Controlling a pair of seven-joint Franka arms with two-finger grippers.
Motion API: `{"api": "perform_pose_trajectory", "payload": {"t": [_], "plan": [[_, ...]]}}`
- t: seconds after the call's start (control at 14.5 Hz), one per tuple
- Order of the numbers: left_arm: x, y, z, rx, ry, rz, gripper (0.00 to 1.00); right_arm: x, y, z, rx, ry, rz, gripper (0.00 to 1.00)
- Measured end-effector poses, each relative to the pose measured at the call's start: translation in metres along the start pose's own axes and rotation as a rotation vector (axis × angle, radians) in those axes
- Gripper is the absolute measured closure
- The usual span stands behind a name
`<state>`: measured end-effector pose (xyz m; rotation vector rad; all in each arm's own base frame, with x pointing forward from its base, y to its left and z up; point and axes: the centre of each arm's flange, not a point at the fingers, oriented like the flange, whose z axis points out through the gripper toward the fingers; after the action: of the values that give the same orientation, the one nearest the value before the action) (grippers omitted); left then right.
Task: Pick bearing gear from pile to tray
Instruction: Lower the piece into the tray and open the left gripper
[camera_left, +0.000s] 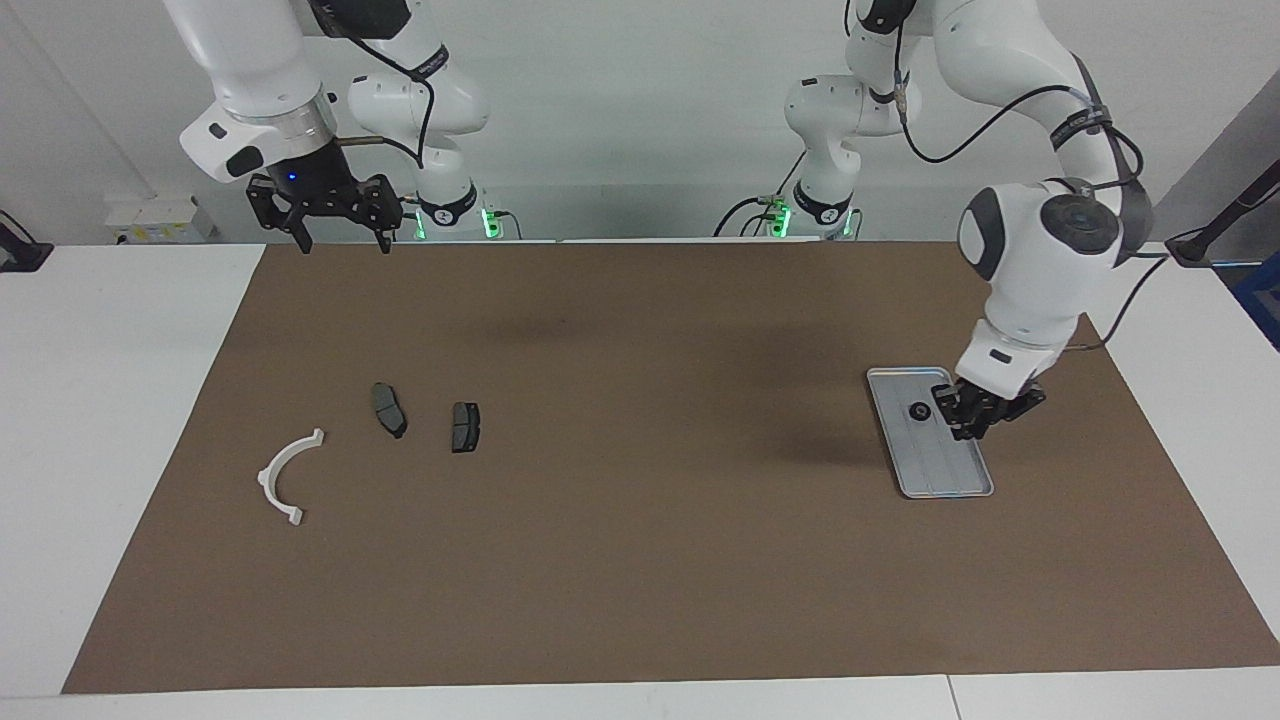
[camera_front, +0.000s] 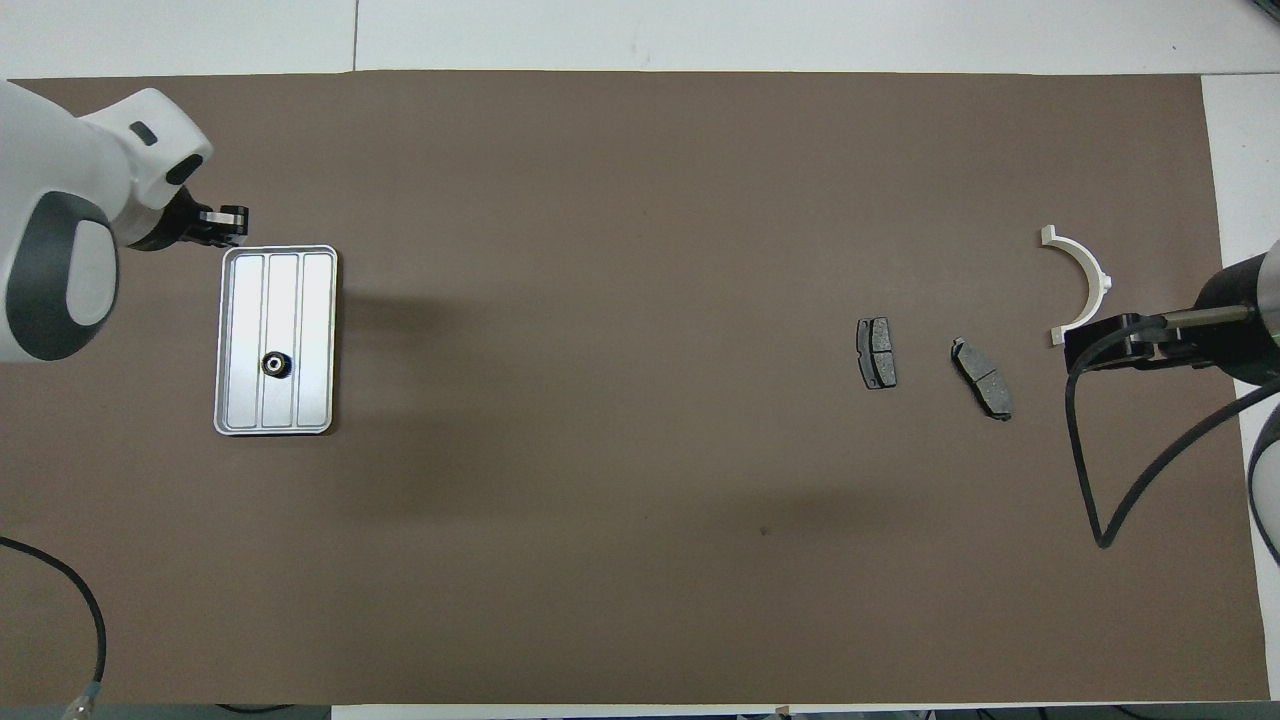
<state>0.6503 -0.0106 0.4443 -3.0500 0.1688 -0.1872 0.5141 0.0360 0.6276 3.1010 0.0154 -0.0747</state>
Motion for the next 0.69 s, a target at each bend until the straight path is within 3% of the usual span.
{"api": "perform_pose_trajectory", "payload": {"t": [0.14, 0.41, 0.69], "plan": [[-0.004, -0.012, 0.02, -0.01, -0.003, 0.014, 0.76, 0.0, -0.002, 0.0, 0.014, 0.0, -0.001, 0.0], [-0.019, 0.022, 0.089, -0.067, 0.006, 0.025, 0.76, 0.0, -0.003, -0.001, 0.024, 0.0, -0.001, 0.0], [-0.031, 0.035, 0.116, -0.077, -0.008, 0.034, 0.76, 0.0, -0.003, -0.001, 0.024, 0.001, -0.001, 0.0]]}}
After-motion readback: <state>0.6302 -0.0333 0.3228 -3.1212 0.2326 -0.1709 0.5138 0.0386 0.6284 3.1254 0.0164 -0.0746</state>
